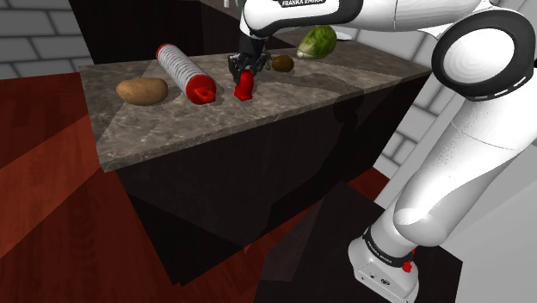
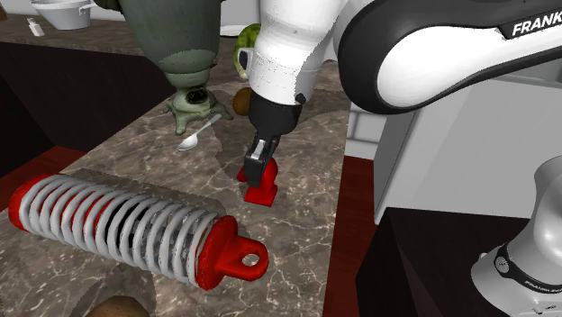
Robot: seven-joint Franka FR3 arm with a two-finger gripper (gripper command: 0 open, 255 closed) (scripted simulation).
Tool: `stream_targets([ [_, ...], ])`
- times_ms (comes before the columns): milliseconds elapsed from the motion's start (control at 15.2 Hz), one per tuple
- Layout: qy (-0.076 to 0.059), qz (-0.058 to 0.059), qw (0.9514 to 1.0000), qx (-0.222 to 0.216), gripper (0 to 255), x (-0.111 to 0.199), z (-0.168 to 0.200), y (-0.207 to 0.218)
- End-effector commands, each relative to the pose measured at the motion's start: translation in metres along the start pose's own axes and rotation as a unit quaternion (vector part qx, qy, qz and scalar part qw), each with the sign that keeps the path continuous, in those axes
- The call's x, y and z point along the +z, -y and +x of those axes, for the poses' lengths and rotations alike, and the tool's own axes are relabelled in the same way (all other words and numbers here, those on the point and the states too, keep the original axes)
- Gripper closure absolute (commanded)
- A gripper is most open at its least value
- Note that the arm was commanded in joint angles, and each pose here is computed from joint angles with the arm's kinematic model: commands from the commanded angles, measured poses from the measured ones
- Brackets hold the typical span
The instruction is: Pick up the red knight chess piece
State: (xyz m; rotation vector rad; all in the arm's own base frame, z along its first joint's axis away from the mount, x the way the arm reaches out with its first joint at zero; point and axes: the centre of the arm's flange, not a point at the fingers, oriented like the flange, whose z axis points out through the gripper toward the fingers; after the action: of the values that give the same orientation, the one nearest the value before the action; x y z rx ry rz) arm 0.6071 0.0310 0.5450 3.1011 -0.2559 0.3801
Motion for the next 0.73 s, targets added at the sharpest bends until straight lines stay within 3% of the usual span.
stream_targets([
  [0, 0.001, 0.0, 1.0, 0.0, 255, 0.001, 0.0, 0.0],
  [660, 0.001, 0.0, 1.0, 0.0, 255, -0.04, 0.009, 0.001],
])
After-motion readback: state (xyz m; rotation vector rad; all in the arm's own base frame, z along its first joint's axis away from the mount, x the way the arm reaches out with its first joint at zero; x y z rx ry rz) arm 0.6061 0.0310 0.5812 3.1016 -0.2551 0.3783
